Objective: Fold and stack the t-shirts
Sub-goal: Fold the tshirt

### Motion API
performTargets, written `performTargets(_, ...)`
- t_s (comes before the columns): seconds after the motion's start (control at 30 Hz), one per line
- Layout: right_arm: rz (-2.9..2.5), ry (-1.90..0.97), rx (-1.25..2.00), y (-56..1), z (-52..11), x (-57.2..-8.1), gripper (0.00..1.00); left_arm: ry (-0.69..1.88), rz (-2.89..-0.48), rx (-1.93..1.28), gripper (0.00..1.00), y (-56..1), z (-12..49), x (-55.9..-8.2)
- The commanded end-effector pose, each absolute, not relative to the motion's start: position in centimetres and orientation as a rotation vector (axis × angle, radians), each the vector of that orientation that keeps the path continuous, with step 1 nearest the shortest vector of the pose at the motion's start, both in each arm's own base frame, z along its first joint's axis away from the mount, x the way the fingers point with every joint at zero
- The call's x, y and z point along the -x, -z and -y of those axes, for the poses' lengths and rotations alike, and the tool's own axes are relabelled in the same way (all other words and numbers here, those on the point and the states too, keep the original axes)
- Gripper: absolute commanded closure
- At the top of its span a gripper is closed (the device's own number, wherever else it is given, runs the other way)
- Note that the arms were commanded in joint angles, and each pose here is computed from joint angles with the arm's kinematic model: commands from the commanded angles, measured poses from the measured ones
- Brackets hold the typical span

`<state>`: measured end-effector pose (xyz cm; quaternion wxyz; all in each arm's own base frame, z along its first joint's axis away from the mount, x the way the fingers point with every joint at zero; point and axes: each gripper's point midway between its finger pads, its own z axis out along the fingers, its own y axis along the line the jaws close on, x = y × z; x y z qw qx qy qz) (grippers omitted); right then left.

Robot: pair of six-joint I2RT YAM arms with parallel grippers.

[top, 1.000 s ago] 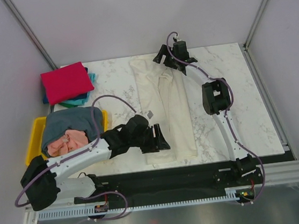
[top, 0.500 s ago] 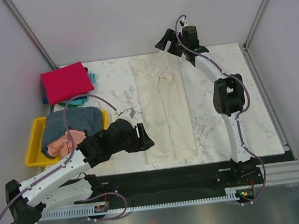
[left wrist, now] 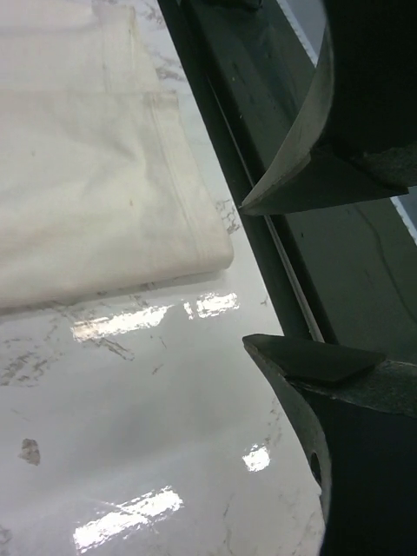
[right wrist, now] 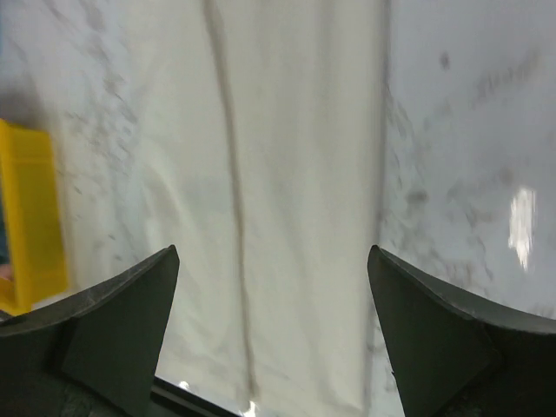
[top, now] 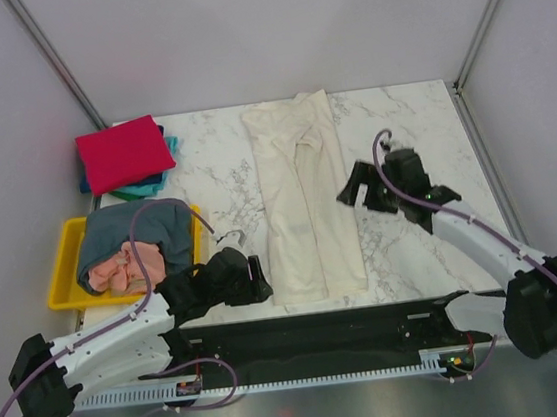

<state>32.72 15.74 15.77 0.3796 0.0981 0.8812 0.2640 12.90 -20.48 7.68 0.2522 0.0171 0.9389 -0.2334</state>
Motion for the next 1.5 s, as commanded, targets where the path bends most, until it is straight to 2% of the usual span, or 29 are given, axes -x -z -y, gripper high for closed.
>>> performTargets(0.0, -2.415, -0.588, -0.336, -10.3, -14.8, -25.9, 0.03, 0.728, -2.528, 0.05, 0.36, -6.5, 21.8, -13.2)
performTargets(0.23, -2.578, -0.547, -0.337, -3.9, -14.5, -17.7, 0.05, 0.761, -2.566, 0.125, 0.37, -4.0, 22.5, -12.8)
performTargets(0.57, -2.635, -0.637, -0.339, -1.0, -15.7, -13.0, 0.13, 0.727, -2.616, 0.173, 0.38, -1.5, 22.2, -12.0)
performTargets(0.6, -2.636, -0.645, -0.336, -0.8, -15.9, -12.9, 0.19, 0.722, -2.619, 0.175, 0.39, -1.2, 22.1, -12.0)
performTargets(0.67, -2.662, -0.643, -0.325, -0.2, -16.0, -12.5, 0.25, 0.717, -2.63, 0.172, 0.41, -0.9, 22.0, -11.7)
performTargets(0.7, -2.661, -0.655, -0.311, -0.1, -16.4, -12.3, 0.35, 0.716, -2.631, 0.172, 0.41, -0.9, 22.0, -11.7)
performTargets(0.77, -2.666, -0.645, -0.312, 0.4, -16.4, -12.2, 0.45, 0.709, -2.633, 0.169, 0.43, -0.7, 22.1, -11.7)
performTargets(0.8, -2.67, -0.641, -0.306, 0.5, -16.4, -12.1, 0.58, 0.712, -2.63, 0.17, 0.43, -0.7, 22.2, -11.8)
performTargets(0.9, -2.682, -0.633, -0.299, 0.6, -16.5, -12.1, 0.75, 0.725, -2.626, 0.18, 0.48, -0.5, 22.4, -11.8)
performTargets(0.97, -2.674, -0.602, -0.291, 0.5, -16.3, -12.4, 0.78, 0.722, -2.633, 0.176, 0.51, 0.0, 22.4, -11.6)
performTargets(1.03, -2.666, -0.583, -0.288, 0.1, -16.1, -12.8, 0.83, 0.74, -2.628, 0.169, 0.6, 0.0, 22.9, -11.6)
performTargets(1.07, -2.661, -0.583, -0.274, -0.1, -16.2, -12.9, 0.85, 0.743, -2.627, 0.165, 0.67, 0.1, 23.1, -11.7)
performTargets(1.1, -2.658, -0.59, -0.266, -0.6, -16.4, -13.0, 0.9, 0.736, -2.633, 0.156, 0.85, 0.3, 23.2, -11.7)
performTargets(1.17, -2.665, -0.579, -0.239, -0.9, -16.4, -13.0, 0.95, 0.756, -2.622, 0.145, 0.96, -0.2, 23.8, -11.9)
performTargets(1.2, -2.653, -0.57, -0.23, -1.8, -16.5, -13.4, 1.0, 0.769, -2.611, 0.128, 0.98, -0.6, 24.1, -12.0)
performTargets(1.3, -2.656, -0.398, -0.215, -2.9, -14.2, -13.3, 1.0, 0.743, -2.629, 0.14, 0.98, -1.9, 24.1, -11.7)
performTargets(1.47, -2.535, -0.479, -0.252, -8.0, -13.9, -13.7, 1.0, 0.86, -2.554, 0.145, 0.98, -8.0, 24.8, -10.5)
